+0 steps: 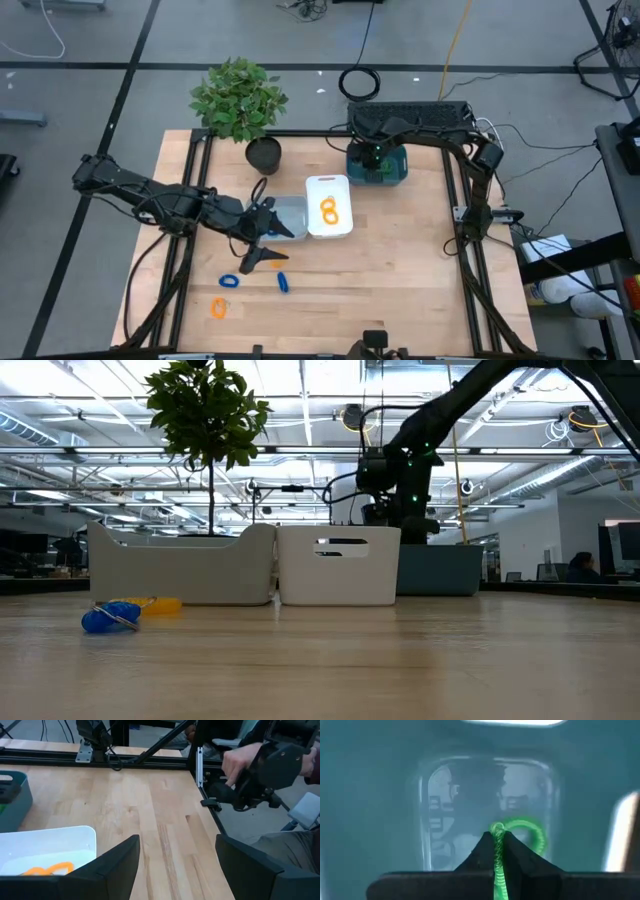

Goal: Sort spring keychains
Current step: Put the green spring keychain into the blue bin, then put the yellow spring keychain into the white bin

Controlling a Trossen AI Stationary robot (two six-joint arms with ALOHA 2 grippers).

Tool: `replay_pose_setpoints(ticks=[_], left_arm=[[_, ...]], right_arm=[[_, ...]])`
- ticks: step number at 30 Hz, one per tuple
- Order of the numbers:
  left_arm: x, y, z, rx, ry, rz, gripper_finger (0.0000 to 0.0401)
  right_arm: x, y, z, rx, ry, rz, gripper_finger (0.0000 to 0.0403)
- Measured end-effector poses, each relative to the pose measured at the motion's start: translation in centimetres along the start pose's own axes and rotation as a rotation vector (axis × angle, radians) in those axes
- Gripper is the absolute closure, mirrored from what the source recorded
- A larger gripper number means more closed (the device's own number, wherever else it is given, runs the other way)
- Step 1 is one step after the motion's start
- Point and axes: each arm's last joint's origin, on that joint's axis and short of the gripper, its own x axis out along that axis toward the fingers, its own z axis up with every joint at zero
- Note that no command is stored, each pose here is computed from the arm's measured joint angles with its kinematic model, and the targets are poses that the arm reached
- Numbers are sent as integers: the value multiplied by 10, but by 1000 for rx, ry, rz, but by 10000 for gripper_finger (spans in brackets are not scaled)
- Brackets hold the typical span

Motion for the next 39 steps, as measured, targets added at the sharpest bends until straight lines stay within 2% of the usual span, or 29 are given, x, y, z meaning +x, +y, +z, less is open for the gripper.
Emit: replay_pose_setpoints(ticks=[3,6,14,22,27,32,39], left_arm=[[0,0,0,0,-1,0,134],[0,0,0,0,-1,0,134],[0,0,0,-32,-1,0,134],[0,0,0,-15,4,-2,134],[0,0,0,-15,6,-9,135],[0,0,0,-15,7,-10,135],[0,0,-1,-16,7,-10,135]], right_arm=[[7,2,-4,0,9,2,401],[8,2,-5,-18,15,-16,382],[7,4,-3,-24,16,-23,282],[-1,4,-3,-27,-3,-42,189],[-22,5,-3,-31,-54,-79,160],[-55,9,-4,-27,-135,-128,152],[-103,26,1,22,-344,-161,151]])
